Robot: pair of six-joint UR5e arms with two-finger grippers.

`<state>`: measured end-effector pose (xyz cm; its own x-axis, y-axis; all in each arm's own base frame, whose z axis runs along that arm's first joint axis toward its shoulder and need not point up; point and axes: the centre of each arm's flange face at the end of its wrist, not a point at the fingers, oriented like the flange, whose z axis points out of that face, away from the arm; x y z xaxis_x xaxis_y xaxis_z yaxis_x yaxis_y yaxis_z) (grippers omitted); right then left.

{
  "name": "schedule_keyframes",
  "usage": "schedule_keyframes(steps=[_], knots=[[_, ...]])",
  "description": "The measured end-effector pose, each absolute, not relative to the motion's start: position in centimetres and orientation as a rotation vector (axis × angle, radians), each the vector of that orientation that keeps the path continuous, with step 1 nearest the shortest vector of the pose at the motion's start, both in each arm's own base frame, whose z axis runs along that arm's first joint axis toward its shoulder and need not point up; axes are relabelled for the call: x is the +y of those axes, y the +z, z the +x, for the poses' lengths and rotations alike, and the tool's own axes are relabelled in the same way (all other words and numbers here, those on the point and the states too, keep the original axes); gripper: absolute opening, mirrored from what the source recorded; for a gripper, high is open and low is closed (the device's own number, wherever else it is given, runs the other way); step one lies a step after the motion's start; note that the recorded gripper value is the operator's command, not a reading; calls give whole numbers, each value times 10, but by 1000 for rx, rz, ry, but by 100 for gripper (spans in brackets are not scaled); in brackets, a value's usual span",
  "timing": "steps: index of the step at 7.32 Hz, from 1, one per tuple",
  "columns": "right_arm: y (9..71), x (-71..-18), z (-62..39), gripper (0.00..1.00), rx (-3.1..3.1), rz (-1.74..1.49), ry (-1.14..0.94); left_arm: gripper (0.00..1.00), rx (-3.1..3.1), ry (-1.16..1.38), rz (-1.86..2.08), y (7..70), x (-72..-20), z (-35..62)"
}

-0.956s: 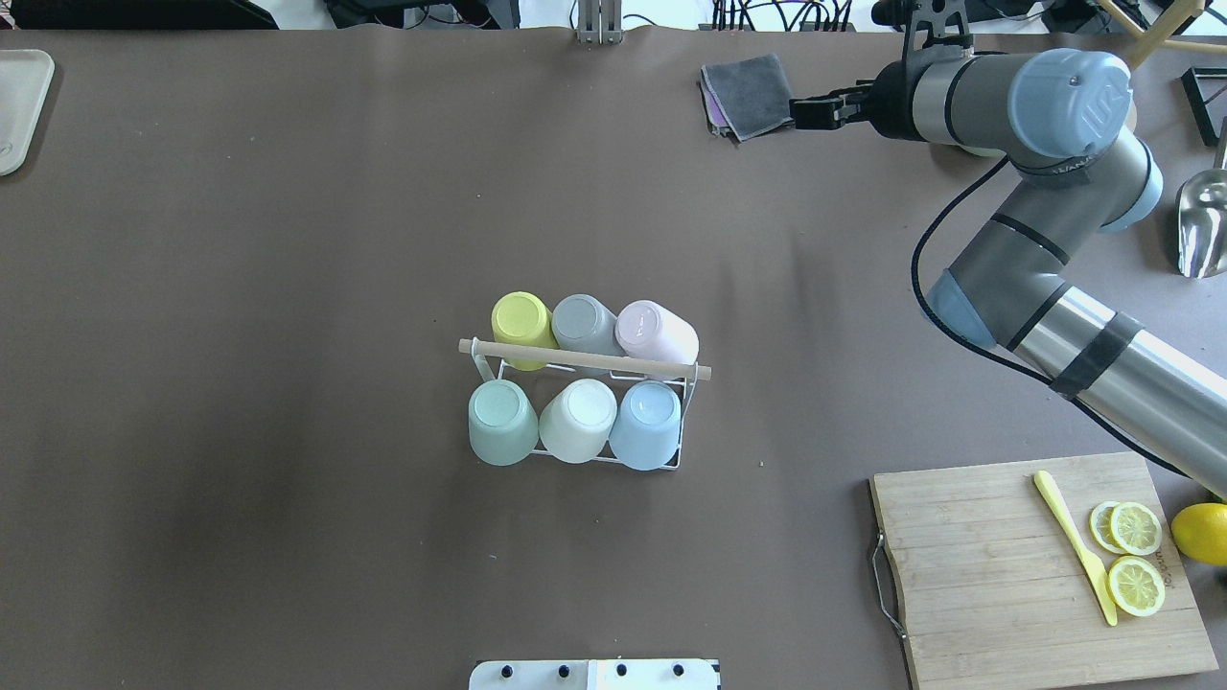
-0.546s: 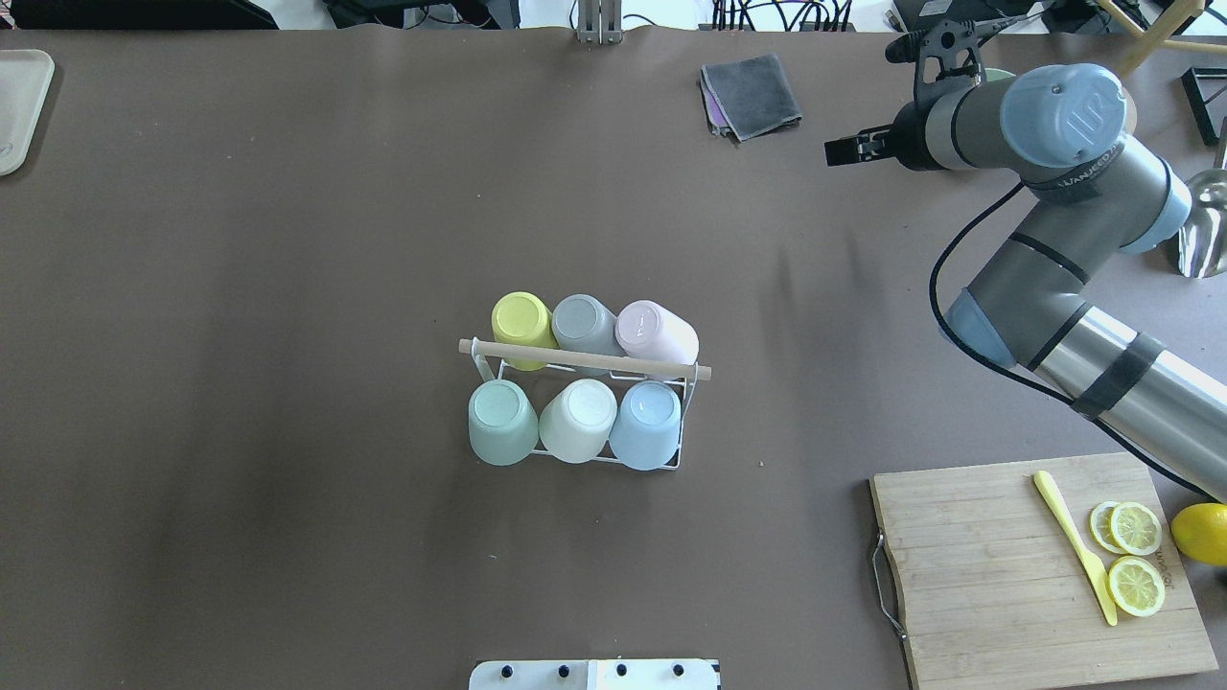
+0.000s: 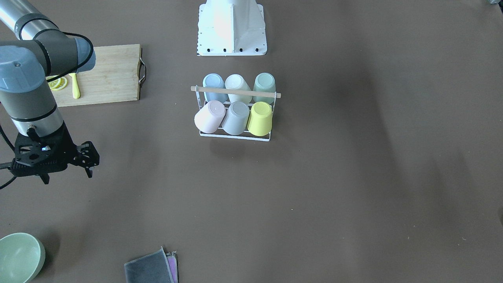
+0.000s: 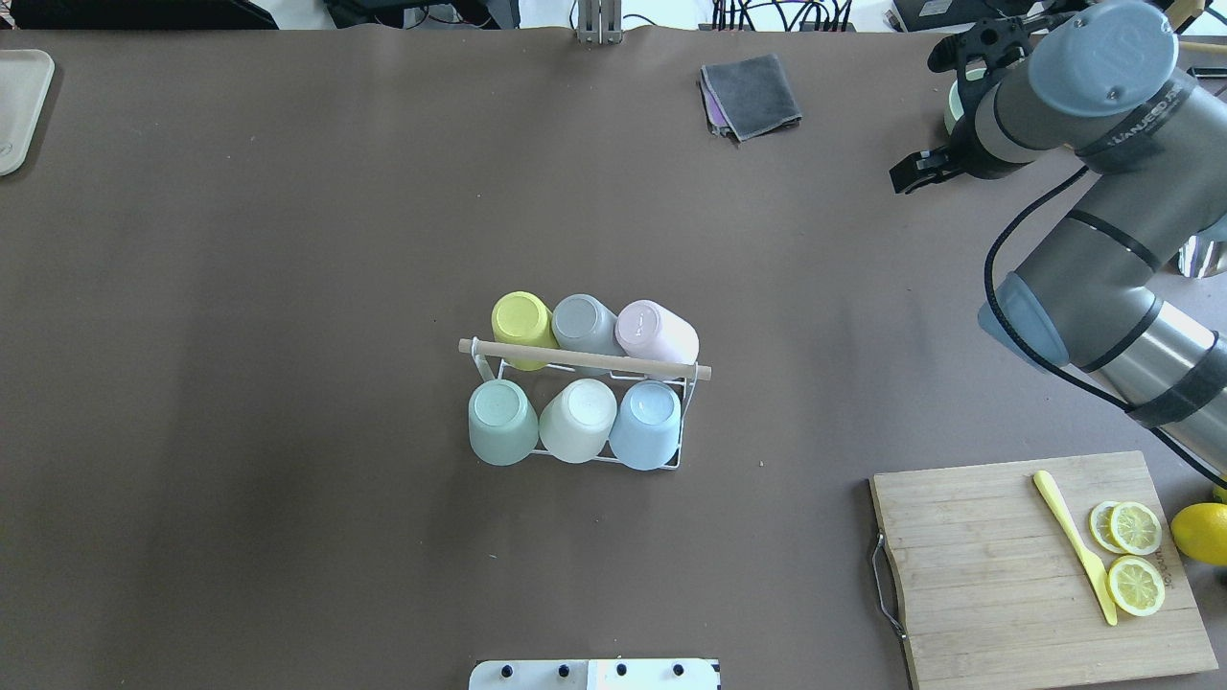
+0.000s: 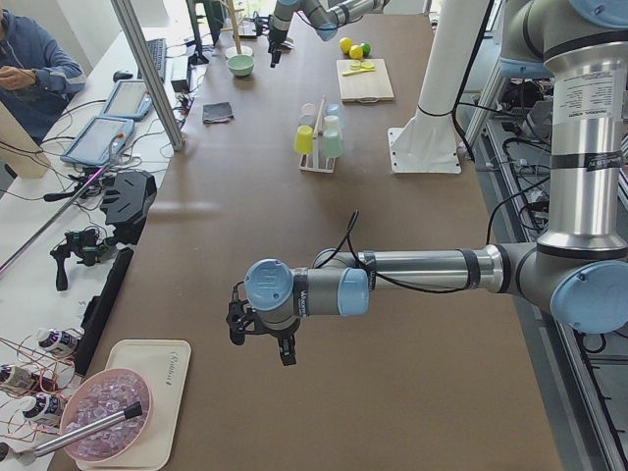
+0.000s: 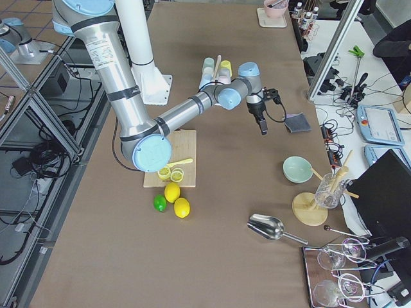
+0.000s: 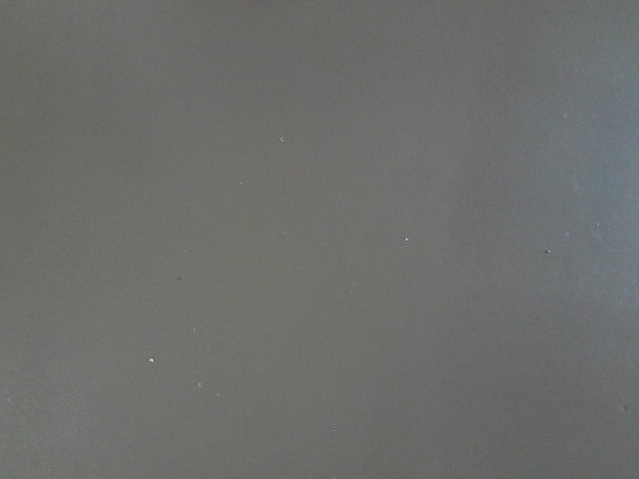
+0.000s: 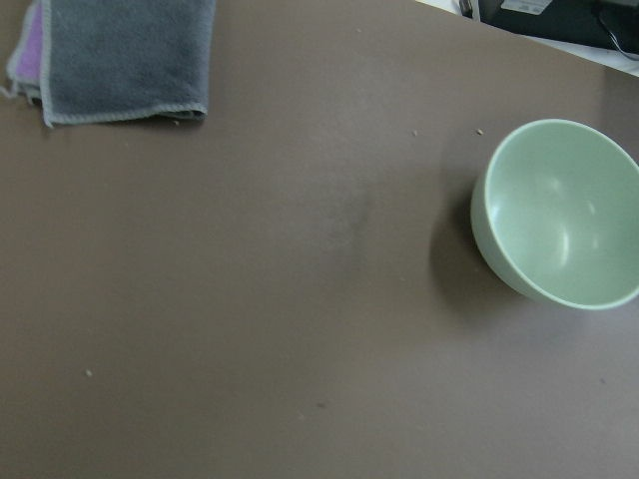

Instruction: Place cup on cup holder

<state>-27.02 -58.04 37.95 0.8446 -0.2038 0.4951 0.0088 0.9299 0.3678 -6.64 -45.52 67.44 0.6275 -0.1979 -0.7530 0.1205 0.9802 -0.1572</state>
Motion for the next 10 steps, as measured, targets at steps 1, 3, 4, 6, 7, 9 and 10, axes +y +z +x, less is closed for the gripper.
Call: schedule_keyframes(steps=[1, 3, 4, 6, 7, 9, 10], knots=[[392, -582, -232, 100, -516, 306, -162, 98, 869, -185, -98, 676, -453, -67], [441, -581, -146, 100, -449, 184, -222, 98, 865, -187, -102, 679, -450, -67], [473, -570, -109, 100, -467, 119, -212, 98, 865, -187, -102, 679, -450, -67], [537, -535, -38, 100, -544, 27, -186, 98, 865, -190, -100, 678, -449, -68], [565, -517, -5, 100, -575, 0, -169, 98, 865, -191, -100, 678, -449, -69], [619, -492, 46, 100, -654, -66, -66, 98, 865, -192, -101, 679, -449, -69], [640, -486, 59, 100, -687, -82, -27, 98, 865, -192, -102, 679, -449, -69]])
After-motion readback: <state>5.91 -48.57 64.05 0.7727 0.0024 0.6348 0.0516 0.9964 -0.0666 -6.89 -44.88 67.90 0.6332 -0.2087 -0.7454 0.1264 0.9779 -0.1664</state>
